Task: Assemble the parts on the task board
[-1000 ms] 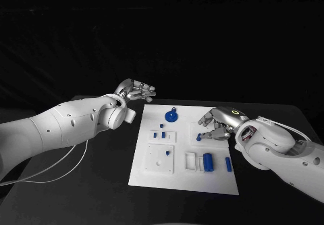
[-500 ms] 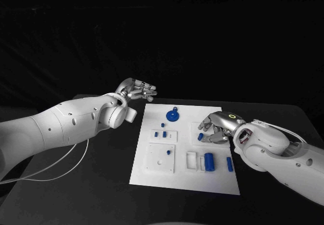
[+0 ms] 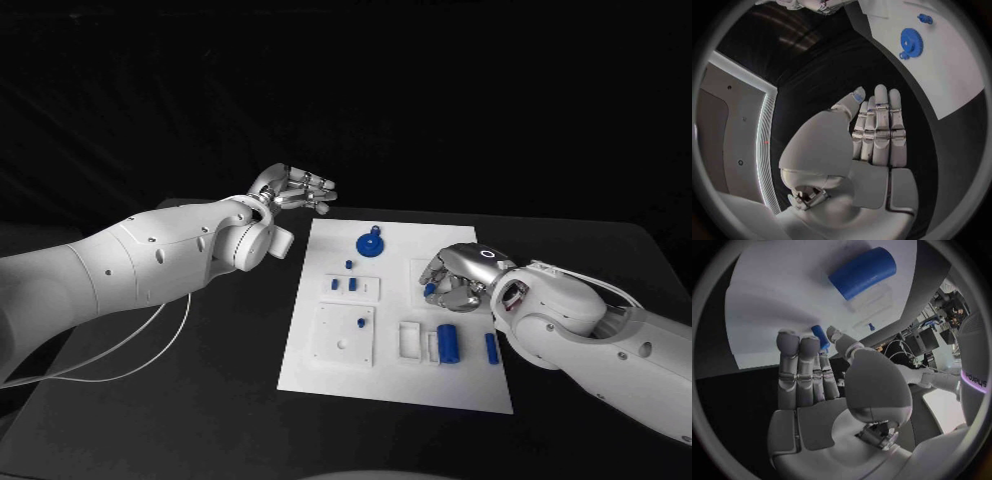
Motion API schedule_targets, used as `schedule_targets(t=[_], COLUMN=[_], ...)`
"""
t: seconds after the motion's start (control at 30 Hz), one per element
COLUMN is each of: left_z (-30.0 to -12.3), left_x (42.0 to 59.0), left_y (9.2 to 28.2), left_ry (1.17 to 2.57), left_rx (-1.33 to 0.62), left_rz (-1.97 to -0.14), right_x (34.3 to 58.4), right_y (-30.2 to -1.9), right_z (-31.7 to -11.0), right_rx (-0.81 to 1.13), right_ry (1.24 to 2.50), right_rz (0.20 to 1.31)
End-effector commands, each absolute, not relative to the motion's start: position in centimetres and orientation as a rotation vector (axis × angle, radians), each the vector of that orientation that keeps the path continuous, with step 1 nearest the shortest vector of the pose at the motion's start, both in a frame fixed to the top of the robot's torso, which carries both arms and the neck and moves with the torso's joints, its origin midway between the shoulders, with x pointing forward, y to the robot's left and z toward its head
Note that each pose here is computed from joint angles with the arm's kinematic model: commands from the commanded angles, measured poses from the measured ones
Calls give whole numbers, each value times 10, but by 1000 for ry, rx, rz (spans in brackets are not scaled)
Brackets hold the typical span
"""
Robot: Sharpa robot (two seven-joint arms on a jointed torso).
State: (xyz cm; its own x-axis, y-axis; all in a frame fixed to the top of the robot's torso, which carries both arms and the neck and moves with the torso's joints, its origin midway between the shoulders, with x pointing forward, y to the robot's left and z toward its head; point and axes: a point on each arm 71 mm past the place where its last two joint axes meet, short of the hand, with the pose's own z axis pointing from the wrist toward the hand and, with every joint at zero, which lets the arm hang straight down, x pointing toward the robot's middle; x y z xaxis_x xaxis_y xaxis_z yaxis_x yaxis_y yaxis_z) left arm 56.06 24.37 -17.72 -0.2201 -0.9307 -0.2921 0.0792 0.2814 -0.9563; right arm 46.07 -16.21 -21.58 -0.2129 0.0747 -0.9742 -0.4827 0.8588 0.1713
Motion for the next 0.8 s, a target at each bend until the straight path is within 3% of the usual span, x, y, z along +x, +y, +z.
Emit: schedule_targets(t=[0.03, 0.8], left_z=[-176, -177], left_x=[560, 561], left_y=[241, 243], left_ry=[1464, 1467], left_rx=[-830, -834], left_rz=[-1194, -1189], right_x=[459, 458], right_y=[-159, -157], right_z=[-217, -210], right_rx=[-341, -283], right_ry=[1709, 1627], right_rz=[533, 535])
